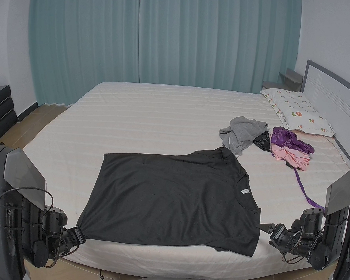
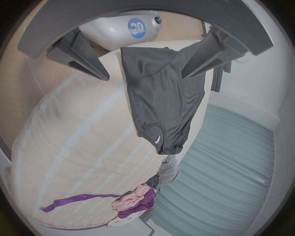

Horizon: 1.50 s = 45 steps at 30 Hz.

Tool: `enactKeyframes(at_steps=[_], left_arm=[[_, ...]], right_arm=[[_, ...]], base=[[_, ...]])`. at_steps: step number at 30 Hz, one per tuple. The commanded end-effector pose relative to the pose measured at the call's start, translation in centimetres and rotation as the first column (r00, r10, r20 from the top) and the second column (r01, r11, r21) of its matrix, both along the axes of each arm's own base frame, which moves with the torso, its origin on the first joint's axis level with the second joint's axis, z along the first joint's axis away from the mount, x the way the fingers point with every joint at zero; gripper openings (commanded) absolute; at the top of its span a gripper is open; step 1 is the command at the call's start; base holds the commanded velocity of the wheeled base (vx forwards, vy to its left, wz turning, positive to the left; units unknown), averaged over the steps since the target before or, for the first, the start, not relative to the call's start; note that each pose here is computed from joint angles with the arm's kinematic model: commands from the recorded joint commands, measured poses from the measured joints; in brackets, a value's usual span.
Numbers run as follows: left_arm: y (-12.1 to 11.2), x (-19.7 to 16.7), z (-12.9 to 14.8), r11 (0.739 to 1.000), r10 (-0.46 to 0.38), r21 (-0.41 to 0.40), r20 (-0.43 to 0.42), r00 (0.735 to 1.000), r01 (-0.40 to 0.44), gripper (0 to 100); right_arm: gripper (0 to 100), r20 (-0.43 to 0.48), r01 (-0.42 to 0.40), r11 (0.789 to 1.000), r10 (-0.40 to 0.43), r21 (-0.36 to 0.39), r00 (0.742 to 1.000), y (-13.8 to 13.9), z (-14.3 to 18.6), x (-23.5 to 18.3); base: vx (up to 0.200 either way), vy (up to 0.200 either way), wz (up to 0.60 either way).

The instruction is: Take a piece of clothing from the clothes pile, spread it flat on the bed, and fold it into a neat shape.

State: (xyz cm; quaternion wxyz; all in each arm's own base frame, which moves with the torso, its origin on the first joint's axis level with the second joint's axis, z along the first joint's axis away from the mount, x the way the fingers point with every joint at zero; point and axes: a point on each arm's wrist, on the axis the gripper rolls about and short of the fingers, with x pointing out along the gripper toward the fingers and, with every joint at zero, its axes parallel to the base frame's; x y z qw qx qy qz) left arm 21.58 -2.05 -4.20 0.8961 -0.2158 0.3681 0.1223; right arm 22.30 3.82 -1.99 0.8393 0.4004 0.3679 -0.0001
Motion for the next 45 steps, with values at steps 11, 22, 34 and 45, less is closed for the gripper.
enactKeyframes(at_steps=[11,22,34,45], left_arm=[[0.0,0.3,-0.6,1.0,0.004,-0.017,-0.003,1.0,-0.004,0],[-0.1,1.0,-0.7,0.999,0.023,-0.035,0.024,0.999,-0.023,0],[-0.2,2.7,-0.6,0.991,0.102,-0.1,0.094,0.99,-0.092,0],[-0.3,4.1,-2.0,0.983,0.171,-0.08,0.113,0.979,-0.163,0]], right_arm=[[100,0.083,-0.067,0.995,0.074,-0.077,0.994,0.8,-3.5,4.7],[0,0.116,-0.089,0.99,0.102,-0.113,0.988,0.7,-3.5,6.7],[0,0.259,-0.042,0.993,0.069,-0.107,0.963,0.4,-1.3,10.7],[0,0.319,-0.03,0.994,0.064,-0.109,0.946,1.1,-0.6,15.5]], base=[[0.0,0.0,0.0],[0.0,0.0,0.0],[0.0,0.0,0.0],[0.0,0.0,0.0]])
